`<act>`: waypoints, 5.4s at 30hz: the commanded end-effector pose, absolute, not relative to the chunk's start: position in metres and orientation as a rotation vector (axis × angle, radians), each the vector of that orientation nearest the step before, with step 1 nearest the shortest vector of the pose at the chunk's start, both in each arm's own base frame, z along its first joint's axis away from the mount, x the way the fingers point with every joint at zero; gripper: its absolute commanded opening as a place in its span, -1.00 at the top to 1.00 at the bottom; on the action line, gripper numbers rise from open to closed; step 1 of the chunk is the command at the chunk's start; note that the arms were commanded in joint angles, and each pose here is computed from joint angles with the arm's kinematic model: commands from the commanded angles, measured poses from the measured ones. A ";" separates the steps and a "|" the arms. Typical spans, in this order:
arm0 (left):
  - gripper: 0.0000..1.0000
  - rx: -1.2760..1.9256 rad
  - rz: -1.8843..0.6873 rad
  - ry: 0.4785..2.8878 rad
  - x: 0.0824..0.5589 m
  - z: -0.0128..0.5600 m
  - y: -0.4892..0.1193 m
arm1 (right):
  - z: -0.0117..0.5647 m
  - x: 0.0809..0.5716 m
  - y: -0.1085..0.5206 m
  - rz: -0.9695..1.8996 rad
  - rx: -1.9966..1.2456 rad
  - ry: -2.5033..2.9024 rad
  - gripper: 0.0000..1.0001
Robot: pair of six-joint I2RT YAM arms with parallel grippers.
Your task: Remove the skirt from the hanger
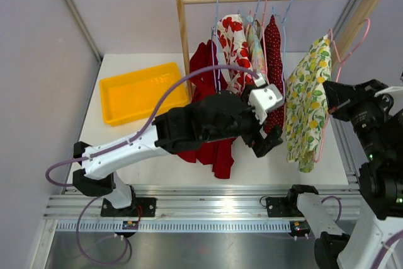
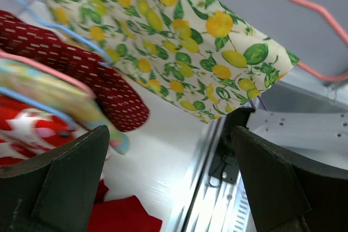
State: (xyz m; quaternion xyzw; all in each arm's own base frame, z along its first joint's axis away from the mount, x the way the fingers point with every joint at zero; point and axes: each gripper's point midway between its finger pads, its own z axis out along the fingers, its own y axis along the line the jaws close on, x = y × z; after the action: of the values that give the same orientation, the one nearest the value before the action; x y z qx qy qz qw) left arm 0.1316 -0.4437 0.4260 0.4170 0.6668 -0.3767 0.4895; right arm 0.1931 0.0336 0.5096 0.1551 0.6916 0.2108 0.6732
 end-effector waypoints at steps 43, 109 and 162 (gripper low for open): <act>1.00 1.004 -0.875 1.557 0.072 0.376 -0.514 | 0.522 0.134 0.050 0.552 0.296 1.476 1.00; 1.00 0.880 -0.364 2.230 0.041 0.163 -0.247 | 0.560 0.369 0.019 0.449 0.316 1.522 1.00; 0.78 -0.275 0.235 1.846 0.473 0.320 -0.023 | 0.449 0.341 -0.017 0.341 0.532 1.693 -0.99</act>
State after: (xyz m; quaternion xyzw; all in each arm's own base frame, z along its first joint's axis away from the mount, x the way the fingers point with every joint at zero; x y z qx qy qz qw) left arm 0.4651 -0.0400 0.3334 -0.0460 0.8105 0.1252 0.5704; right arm 0.3668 -0.0124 0.4099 0.2332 0.7682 0.1660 0.5726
